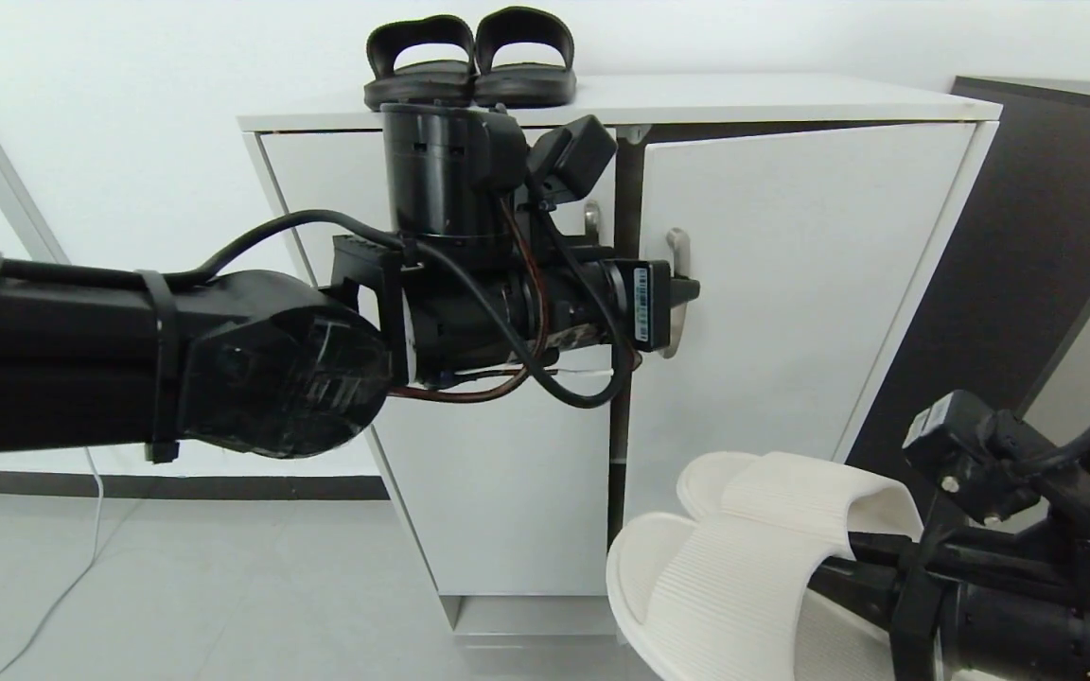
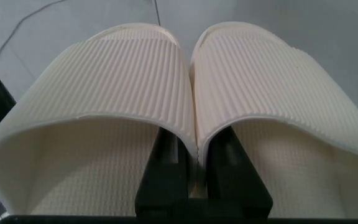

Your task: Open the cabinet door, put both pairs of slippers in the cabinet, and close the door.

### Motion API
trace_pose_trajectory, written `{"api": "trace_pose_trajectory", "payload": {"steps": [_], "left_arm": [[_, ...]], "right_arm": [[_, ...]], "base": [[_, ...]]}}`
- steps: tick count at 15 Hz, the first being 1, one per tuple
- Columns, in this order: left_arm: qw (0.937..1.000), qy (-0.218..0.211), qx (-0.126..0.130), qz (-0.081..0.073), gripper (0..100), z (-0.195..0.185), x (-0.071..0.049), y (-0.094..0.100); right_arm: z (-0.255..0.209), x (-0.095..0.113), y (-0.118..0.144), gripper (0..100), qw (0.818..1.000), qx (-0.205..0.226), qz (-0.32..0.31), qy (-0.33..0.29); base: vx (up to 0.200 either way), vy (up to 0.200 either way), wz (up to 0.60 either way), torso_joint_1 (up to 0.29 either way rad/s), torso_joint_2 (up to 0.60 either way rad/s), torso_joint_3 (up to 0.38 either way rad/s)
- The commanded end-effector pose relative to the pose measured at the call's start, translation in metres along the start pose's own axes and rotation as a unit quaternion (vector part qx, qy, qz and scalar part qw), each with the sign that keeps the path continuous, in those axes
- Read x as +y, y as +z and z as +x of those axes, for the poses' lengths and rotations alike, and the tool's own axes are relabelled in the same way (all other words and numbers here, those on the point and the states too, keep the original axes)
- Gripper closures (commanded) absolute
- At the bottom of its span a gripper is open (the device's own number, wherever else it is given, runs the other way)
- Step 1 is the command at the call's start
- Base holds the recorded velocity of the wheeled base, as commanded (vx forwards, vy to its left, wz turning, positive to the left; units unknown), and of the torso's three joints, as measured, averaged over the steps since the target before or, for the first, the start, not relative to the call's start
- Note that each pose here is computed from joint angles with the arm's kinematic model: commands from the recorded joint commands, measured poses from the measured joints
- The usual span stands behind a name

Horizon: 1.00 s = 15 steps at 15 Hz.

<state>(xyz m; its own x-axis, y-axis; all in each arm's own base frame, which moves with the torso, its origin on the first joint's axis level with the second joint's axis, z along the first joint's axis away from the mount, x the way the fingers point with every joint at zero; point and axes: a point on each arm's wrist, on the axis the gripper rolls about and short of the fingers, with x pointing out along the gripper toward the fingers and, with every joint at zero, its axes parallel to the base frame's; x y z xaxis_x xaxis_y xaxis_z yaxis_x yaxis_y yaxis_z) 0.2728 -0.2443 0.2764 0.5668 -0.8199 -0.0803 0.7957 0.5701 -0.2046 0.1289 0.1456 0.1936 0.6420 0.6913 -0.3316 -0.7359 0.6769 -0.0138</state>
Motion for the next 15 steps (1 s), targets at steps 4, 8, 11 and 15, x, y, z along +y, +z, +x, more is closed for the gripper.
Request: {"api": "trace_pose_trajectory", "payload": {"steps": [4,8,11,15], "left_arm": [[0.9999,-0.005,-0.015,0.005,100,-0.036,-0.011,-0.002],[0.9994,0.009,-0.032,-0.004,100,-0.052,-0.002,0.000],[0.9991,0.024,-0.029,-0.016,100,-0.050,0.023,0.000],[0.9988,0.030,-0.036,-0.014,100,-0.035,0.033,0.001]], "right_arm": [[-0.013,0.002,-0.007,100,0.999,-0.005,-0.019,0.036],[-0.012,0.002,-0.008,100,0.999,-0.003,-0.020,0.037],[-0.012,0.002,-0.009,100,0.999,-0.001,-0.020,0.036],[-0.011,0.002,-0.009,100,0.999,0.000,-0.020,0.037]], "base": [[0.000,0.000,0.00,0.000,0.00,0.000],[0.000,0.000,0.00,0.000,0.00,0.000],[0.000,0.000,0.00,0.000,0.00,0.000],[0.000,0.000,0.00,0.000,0.00,0.000]]}}
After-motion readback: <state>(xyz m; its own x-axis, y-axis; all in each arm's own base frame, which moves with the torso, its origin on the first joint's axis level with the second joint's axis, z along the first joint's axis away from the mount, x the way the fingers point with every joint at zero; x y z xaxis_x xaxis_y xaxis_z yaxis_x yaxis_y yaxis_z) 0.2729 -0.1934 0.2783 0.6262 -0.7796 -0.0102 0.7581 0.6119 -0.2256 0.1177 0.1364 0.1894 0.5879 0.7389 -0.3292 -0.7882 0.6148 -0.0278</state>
